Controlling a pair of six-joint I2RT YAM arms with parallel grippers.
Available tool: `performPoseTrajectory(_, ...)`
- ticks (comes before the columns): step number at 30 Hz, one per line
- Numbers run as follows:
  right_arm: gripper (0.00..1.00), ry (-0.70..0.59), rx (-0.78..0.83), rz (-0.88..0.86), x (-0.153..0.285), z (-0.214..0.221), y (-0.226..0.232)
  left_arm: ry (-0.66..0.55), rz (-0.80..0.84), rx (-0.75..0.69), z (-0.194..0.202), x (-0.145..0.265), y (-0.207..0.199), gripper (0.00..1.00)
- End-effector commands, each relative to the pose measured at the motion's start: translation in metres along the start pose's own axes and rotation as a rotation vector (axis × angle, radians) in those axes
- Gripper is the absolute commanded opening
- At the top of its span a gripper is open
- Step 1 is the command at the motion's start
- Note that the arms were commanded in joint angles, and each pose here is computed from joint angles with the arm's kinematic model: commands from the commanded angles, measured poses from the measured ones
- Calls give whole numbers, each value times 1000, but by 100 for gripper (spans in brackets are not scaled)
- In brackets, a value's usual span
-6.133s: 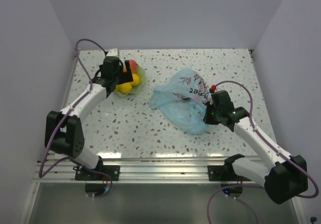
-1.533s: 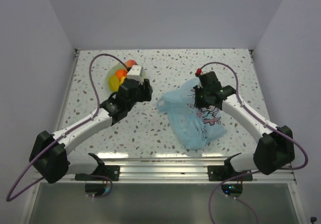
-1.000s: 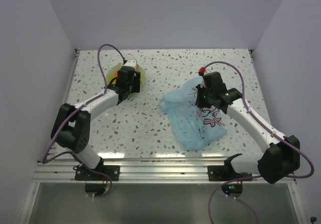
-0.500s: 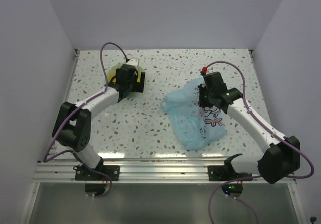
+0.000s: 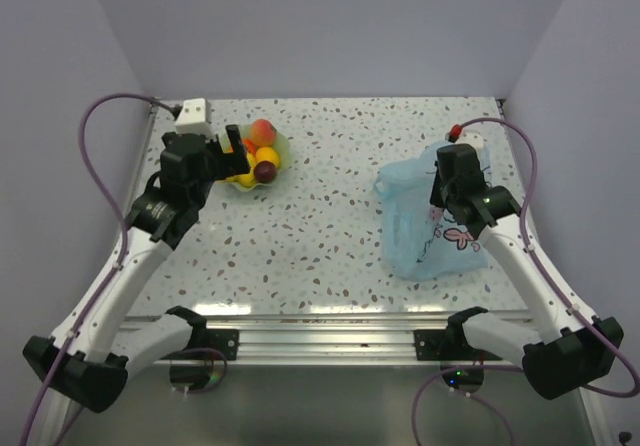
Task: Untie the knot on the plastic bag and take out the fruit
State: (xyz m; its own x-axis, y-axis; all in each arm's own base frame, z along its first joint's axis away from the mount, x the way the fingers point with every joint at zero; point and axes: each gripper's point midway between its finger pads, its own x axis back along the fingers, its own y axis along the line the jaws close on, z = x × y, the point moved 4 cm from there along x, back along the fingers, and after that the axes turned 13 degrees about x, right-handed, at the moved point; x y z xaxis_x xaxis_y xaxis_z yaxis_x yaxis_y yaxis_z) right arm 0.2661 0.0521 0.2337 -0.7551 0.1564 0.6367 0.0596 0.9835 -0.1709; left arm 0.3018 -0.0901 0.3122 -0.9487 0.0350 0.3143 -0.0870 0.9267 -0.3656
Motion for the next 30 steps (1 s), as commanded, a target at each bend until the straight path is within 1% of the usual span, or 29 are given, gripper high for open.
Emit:
performPoseTrajectory(1, 7, -68, -76, 113, 0, -20, -17, -83, -115, 66, -21, 47, 28, 100)
performPoseTrajectory(2, 10, -70, -77, 108, -1, -23, -16, -99, -130, 72, -24, 56, 33, 100)
performPoseTrajectory(4, 35, -68, -77, 91, -2, -27, -13, -136, -166, 82, -29, 78, 47, 100)
performPoseTrajectory(6, 55, -69, -74, 60, 0, -30, -9, -173, -215, 87, -33, 93, 60, 100)
performPoseTrajectory(7, 75, -82, -77, 49, 4, -32, -9, -191, -227, 95, -34, 106, 67, 100)
performPoseTrajectory(9, 91, -105, -71, 40, 12, -36, -12, -236, -275, 107, -38, 120, 79, 100)
performPoseTrajectory(10, 99, -133, -75, 39, 23, -39, -17, -270, -277, 130, -41, 132, 85, 100)
performPoseTrajectory(11, 99, -150, -66, 43, 31, -42, -21, -315, -287, 151, -46, 144, 92, 100)
performPoseTrajectory(13, 99, -189, -66, 42, 47, -47, -29, -361, -294, 173, -50, 156, 98, 100)
performPoseTrajectory(15, 99, -267, -75, 32, 75, -57, -39, -415, -295, 197, -58, 169, 103, 100)
performPoseTrajectory(17, 99, -311, -78, 32, 95, -58, -49, -468, -268, 206, -65, 185, 107, 100)
performPoseTrajectory(18, 99, -366, -86, 33, 113, -59, -57, -494, -248, 203, -66, 195, 110, 100)
performPoseTrajectory(20, 99, -421, -101, 48, 132, -57, -69, -532, -219, 199, -69, 203, 112, 100)
performPoseTrajectory(21, 99, -481, -116, 52, 151, -54, -78, -556, -204, 199, -69, 211, 115, 100)
performPoseTrajectory(24, 99, -554, -137, 94, 171, -41, -96, -611, -174, 216, -72, 228, 121, 100)
performPoseTrajectory(25, 99, -616, -163, 102, 186, -35, -104, -624, -169, 207, -73, 232, 122, 100)
performPoseTrajectory(27, 99, -650, -179, 148, 193, -21, -116, -671, -162, 216, -75, 244, 128, 100)
performPoseTrajectory(28, 99, -695, -211, 160, 205, -12, -124, -683, -159, 213, -76, 247, 129, 100)
performPoseTrajectory(30, 99, -714, -236, 192, 208, -1, -131, -709, -150, 193, -79, 252, 131, 100)
